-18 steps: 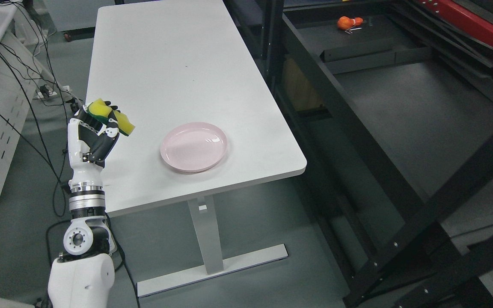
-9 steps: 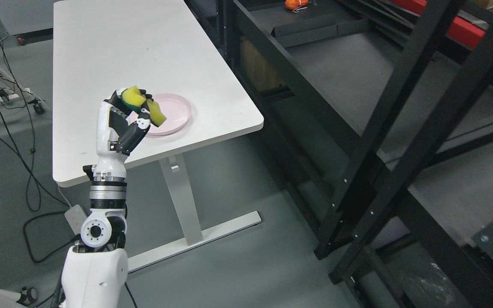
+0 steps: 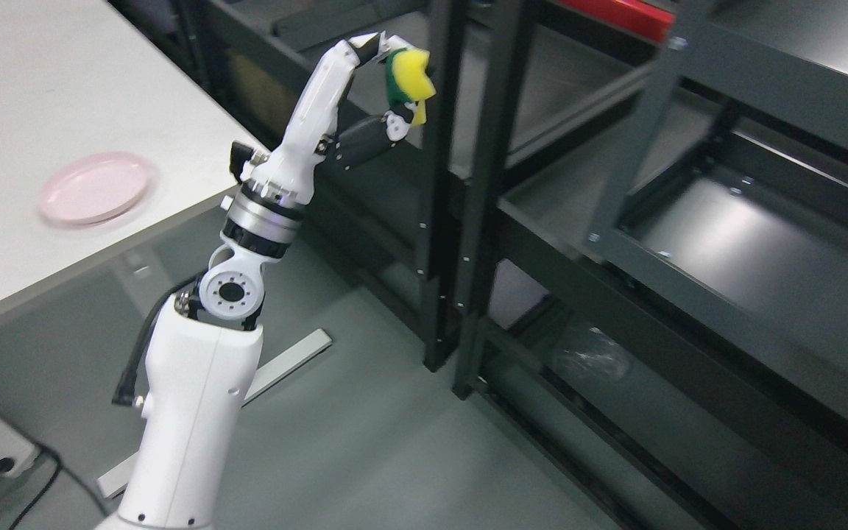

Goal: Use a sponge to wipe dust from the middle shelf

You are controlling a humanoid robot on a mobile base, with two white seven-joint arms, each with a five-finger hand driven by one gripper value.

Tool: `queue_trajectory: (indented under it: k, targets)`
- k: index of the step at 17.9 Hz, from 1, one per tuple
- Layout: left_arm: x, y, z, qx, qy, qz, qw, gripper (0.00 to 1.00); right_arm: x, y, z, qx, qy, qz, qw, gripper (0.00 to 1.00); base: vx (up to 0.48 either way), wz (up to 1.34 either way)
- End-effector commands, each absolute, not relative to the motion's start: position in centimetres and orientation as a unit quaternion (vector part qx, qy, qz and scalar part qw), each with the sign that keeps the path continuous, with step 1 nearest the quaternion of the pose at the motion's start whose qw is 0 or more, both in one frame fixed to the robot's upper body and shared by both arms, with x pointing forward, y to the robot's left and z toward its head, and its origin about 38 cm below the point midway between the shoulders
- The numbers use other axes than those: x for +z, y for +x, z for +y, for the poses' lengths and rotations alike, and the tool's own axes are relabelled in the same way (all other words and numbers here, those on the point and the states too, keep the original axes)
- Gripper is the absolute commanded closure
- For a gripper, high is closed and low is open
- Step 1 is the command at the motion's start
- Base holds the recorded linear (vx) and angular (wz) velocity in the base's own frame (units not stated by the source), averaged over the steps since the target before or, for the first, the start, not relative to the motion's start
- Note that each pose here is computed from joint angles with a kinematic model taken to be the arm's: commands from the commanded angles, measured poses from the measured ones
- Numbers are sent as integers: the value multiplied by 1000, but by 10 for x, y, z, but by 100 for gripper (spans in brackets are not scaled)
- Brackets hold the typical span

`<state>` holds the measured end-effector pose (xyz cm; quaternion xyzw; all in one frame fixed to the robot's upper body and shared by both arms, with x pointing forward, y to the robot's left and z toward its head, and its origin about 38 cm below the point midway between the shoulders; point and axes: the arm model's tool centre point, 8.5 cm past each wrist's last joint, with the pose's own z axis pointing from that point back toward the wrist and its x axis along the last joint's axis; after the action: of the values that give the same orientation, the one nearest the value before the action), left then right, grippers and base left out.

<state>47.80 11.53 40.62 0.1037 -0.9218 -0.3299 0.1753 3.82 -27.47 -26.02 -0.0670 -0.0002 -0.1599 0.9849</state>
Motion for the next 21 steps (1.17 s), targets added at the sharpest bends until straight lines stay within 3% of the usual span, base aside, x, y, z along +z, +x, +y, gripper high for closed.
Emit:
queue_trajectory:
  k: [1,7,11,19,21]
  targets:
    - [490,427,-5,-509,185,-839,-60,100,-259,44,-287,-160,-76,-10,984,0,-235,-1013]
    - [514,404,-62,-587,205,-767,-158,100,-259,44,-287,-160,-76,-10,984,0,-128,-1165]
    - [500,421,-59,-601,217,-757,-138,100,-259,44,-287,-160,-76,-10,984,0,-22,-871]
    - [462,454,18,-561,244,-786,-88,100,-259,44,-287,-160,-76,-10,984,0,8,-225]
    - [469,465,59,-541,268,-794,-69,100,-259,43,-287,-160,-76,-10,984,0,15,98]
